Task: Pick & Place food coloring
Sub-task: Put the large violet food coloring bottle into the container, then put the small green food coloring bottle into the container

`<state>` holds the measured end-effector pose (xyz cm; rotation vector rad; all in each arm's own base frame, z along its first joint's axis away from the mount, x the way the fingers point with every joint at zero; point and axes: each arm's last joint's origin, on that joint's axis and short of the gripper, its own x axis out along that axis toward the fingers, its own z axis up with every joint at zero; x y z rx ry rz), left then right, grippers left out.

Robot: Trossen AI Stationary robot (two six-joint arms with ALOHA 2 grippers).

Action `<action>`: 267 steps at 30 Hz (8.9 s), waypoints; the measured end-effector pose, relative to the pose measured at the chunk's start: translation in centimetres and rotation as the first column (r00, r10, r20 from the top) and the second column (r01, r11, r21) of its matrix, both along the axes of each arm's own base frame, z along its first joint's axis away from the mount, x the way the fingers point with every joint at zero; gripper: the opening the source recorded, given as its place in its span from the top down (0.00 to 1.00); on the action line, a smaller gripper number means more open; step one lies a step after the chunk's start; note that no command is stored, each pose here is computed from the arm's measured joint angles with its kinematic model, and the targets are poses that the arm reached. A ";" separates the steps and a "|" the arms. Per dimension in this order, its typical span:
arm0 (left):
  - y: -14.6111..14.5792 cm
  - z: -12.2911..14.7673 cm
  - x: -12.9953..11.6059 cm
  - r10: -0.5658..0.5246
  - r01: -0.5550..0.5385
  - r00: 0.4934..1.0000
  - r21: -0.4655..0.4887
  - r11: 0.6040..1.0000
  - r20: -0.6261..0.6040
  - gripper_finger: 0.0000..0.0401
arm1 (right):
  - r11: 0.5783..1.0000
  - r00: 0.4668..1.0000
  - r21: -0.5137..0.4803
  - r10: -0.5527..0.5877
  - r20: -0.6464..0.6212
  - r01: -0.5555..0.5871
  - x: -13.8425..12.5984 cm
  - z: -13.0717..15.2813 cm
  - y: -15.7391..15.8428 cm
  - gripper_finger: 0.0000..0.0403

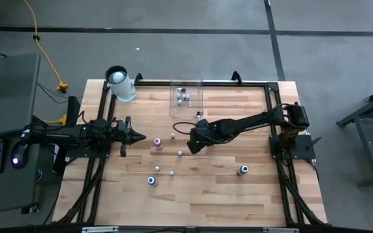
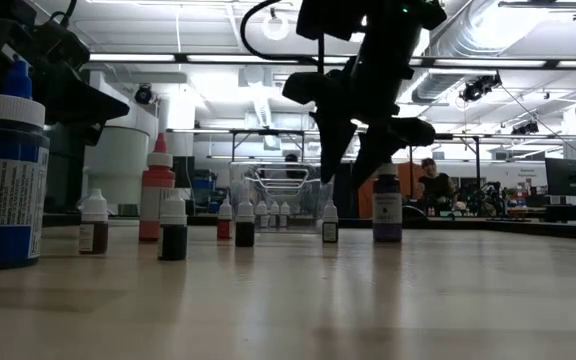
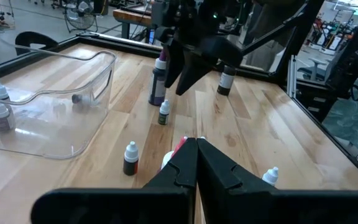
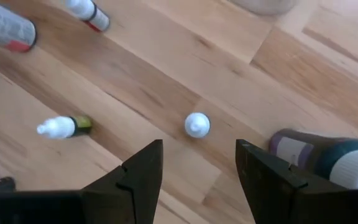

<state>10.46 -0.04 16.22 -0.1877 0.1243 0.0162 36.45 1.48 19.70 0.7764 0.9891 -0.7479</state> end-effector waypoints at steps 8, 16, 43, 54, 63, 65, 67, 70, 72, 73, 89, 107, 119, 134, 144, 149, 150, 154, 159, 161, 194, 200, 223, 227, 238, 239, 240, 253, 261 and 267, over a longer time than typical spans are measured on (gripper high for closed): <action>0.0 0.0 0.0 0.000 0.000 1.000 0.000 1.000 0.000 1.00 | 0.999 0.999 0.007 0.041 -0.005 -0.041 0.3 1.2 0.4 0.53; 0.0 0.0 0.0 0.000 0.000 1.000 0.000 1.000 0.000 1.00 | 0.978 0.976 -0.086 0.176 -0.129 -0.188 0.3 6.9 -0.1 0.53; 0.0 0.0 0.0 0.000 0.000 1.000 0.000 1.000 0.000 1.00 | 0.958 0.901 0.087 0.288 -0.323 -0.274 -1.7 7.9 -4.8 0.35; 0.0 0.0 0.0 0.000 0.000 1.000 0.000 1.000 0.000 1.00 | 0.969 0.891 0.158 0.235 -0.387 -0.187 -0.5 4.9 -6.1 0.33; 0.0 0.0 0.0 0.000 0.000 1.000 0.000 1.000 0.000 1.00 | 0.970 0.887 0.200 0.214 -0.409 -0.142 -0.2 3.7 -6.5 0.33; 0.0 0.0 0.0 0.000 0.000 1.000 0.000 1.000 0.000 1.00 | 0.969 0.888 0.203 0.214 -0.408 -0.140 -0.2 3.7 -6.5 0.33; 0.0 0.0 0.0 0.000 0.000 1.000 0.000 1.000 0.000 1.00 | 0.971 0.888 0.203 0.205 -0.411 -0.131 -0.2 3.8 -6.6 0.33; 0.0 0.0 0.0 0.000 0.000 1.000 0.000 1.000 0.000 1.00 | 0.972 0.879 0.201 0.197 -0.434 -0.119 -0.5 3.8 -6.7 0.33; 0.0 0.0 0.0 0.000 0.000 1.000 0.000 1.000 0.000 1.00 | 0.973 0.877 0.203 0.192 -0.440 -0.111 -0.6 3.6 -6.7 0.34; 0.0 0.0 0.0 0.000 0.000 1.000 0.000 1.000 0.000 1.00 | 0.973 0.877 0.206 0.187 -0.442 -0.104 -0.6 3.3 -6.7 0.34; 0.0 0.0 0.0 0.000 0.000 1.000 0.000 1.000 0.000 1.00 | 0.968 0.907 0.228 0.187 -0.378 -0.104 -0.5 1.4 -6.6 0.34; 0.0 0.0 0.0 0.000 0.000 1.000 0.000 1.000 0.000 1.00 | 0.973 0.915 0.206 0.176 -0.362 -0.105 -1.4 2.0 -6.7 0.34; 0.0 0.0 0.0 0.000 0.000 1.000 0.000 1.000 0.000 1.00 | 0.970 0.920 0.214 0.186 -0.344 -0.116 -1.4 2.2 -6.7 0.49; 0.0 0.0 0.0 0.000 0.000 1.000 0.000 1.000 0.000 1.00 | 0.968 0.917 0.211 0.203 -0.343 -0.135 -1.3 2.2 -6.7 0.72; 0.0 0.0 0.0 0.000 0.000 1.000 0.000 1.000 0.000 1.00 | 0.967 0.925 0.211 0.204 -0.321 -0.140 -1.6 3.0 -6.7 0.72; 0.0 0.0 0.0 0.000 0.000 1.000 0.000 1.000 0.000 1.00 | 0.969 0.933 0.202 0.202 -0.299 -0.145 -2.1 4.1 -6.6 0.72; 0.0 0.0 0.0 0.000 0.000 1.000 0.000 1.000 0.000 1.00 | 0.969 0.935 0.200 0.201 -0.292 -0.146 -2.2 4.3 -6.6 0.72; 0.0 0.0 0.0 0.000 0.000 1.000 0.000 1.000 0.000 1.00 | 0.971 0.949 0.184 0.198 -0.247 -0.155 -2.9 5.9 -6.5 0.72; 0.0 0.0 0.0 0.000 0.000 1.000 0.000 1.000 0.000 1.00 | 0.980 0.972 0.122 0.177 -0.154 -0.159 -3.7 8.7 -6.4 0.72; 0.0 0.0 0.0 0.000 0.000 1.000 0.000 1.000 0.000 1.00 | 0.983 0.979 0.091 0.170 -0.114 -0.160 -3.6 10.1 -6.6 0.72; 0.0 0.0 0.0 0.001 -0.001 1.000 0.000 1.000 -0.003 1.00 | 0.988 0.994 -0.119 0.101 0.051 -0.095 3.3 15.1 -18.8 0.72; 0.0 0.0 0.0 0.003 -0.003 1.000 0.000 1.000 -0.001 1.00 | 0.992 0.999 -0.128 -0.001 0.034 0.005 3.0 12.9 -23.3 0.72; 0.0 0.0 0.0 0.003 -0.003 1.000 0.000 1.000 0.000 1.00 | 0.999 0.996 -0.022 -0.028 -0.088 0.026 3.3 5.4 -28.9 0.72; 0.0 0.0 0.0 0.004 -0.004 1.000 0.000 1.000 0.000 1.00 | 0.999 0.992 -0.034 -0.013 -0.122 0.009 3.3 5.0 -29.0 0.72; 0.0 0.0 0.0 0.002 -0.002 1.000 0.000 1.000 0.000 1.00 | 0.999 0.989 -0.033 0.039 -0.145 -0.044 3.3 4.6 -29.0 0.72; 0.0 0.0 0.0 0.002 -0.002 1.000 0.000 1.000 -0.001 1.00 | 0.999 0.989 -0.021 0.043 -0.143 -0.047 3.4 4.3 -29.0 0.72; 0.0 0.0 0.0 0.002 -0.002 1.000 0.000 1.000 0.000 1.00 | 0.999 0.989 -0.008 0.050 -0.141 -0.052 3.5 4.1 -29.0 0.72; 0.0 0.0 0.0 0.002 -0.002 1.000 0.000 1.000 0.000 1.00 | 0.997 0.984 -0.022 0.065 -0.166 -0.069 3.7 3.2 -29.3 0.72; 0.0 0.0 0.0 0.001 -0.001 1.000 0.000 1.000 0.000 1.00 | 0.997 0.983 -0.030 0.060 -0.171 -0.066 3.7 3.2 -29.3 0.54; 0.0 0.0 0.0 0.000 0.000 1.000 0.000 1.000 0.000 1.00 | 0.997 0.986 -0.041 0.059 -0.154 -0.066 3.7 3.4 -29.4 0.53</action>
